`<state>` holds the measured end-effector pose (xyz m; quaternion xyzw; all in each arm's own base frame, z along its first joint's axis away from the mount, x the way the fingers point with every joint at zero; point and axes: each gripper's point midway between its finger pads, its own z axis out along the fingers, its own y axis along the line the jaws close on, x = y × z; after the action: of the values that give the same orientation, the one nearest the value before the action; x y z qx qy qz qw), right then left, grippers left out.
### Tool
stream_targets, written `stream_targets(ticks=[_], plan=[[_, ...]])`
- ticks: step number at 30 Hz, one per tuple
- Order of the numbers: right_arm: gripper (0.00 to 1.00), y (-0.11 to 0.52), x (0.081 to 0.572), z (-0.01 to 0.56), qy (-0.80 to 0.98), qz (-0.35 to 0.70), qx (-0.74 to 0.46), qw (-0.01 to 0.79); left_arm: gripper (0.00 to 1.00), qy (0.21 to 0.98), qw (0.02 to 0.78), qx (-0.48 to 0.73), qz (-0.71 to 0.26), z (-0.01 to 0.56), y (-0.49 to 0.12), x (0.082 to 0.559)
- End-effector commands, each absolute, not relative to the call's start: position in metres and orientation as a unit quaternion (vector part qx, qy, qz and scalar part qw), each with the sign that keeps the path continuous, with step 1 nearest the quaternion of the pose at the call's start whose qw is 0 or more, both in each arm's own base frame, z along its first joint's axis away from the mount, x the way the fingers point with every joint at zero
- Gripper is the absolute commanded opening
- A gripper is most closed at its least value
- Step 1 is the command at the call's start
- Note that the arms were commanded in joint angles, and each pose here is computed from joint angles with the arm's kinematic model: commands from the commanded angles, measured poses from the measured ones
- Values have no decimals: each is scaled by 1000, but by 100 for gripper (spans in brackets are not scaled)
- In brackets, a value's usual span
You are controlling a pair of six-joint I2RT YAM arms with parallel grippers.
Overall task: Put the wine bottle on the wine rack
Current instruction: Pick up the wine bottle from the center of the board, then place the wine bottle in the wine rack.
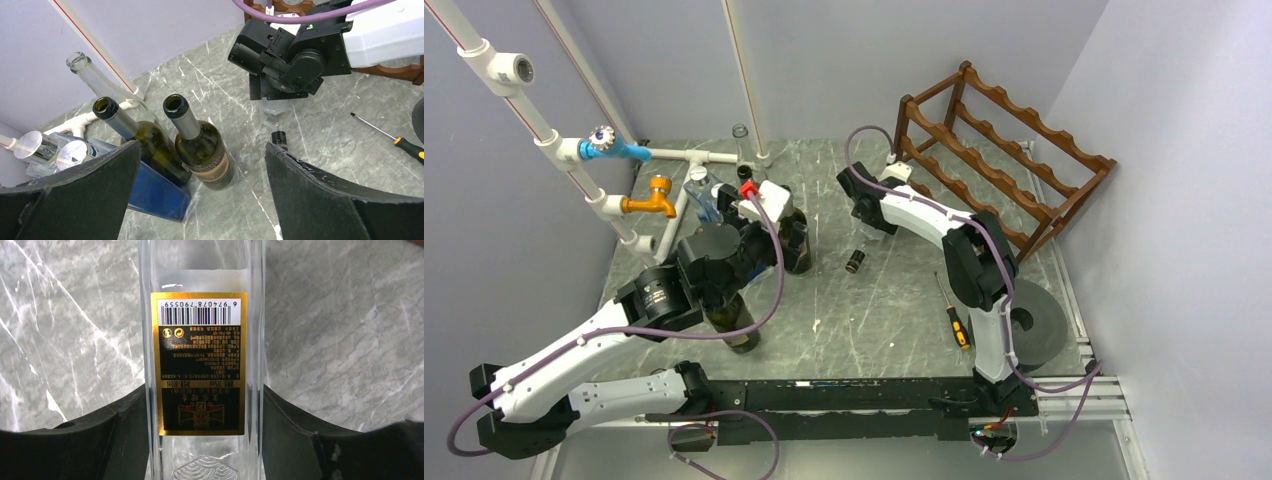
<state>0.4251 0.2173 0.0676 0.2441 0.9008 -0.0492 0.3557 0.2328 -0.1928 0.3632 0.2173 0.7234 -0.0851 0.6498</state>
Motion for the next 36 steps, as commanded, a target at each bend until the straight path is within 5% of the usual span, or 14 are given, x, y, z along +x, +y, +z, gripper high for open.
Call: stream_targets(ticks=[1, 29, 32, 36], plan=[[0, 206, 460, 110, 852, -51, 293, 430, 100, 719, 656, 212, -89, 367, -196, 234], [0, 159, 542, 125, 817, -78, 336, 462, 100, 719, 651, 221, -96, 365, -202, 233], [13, 154, 555, 124, 817, -71, 337, 463, 99, 716, 654, 220, -103, 368, -201, 231], [47, 149, 563, 122, 815, -73, 338, 465, 99, 713, 658, 217, -107, 371, -198, 230]])
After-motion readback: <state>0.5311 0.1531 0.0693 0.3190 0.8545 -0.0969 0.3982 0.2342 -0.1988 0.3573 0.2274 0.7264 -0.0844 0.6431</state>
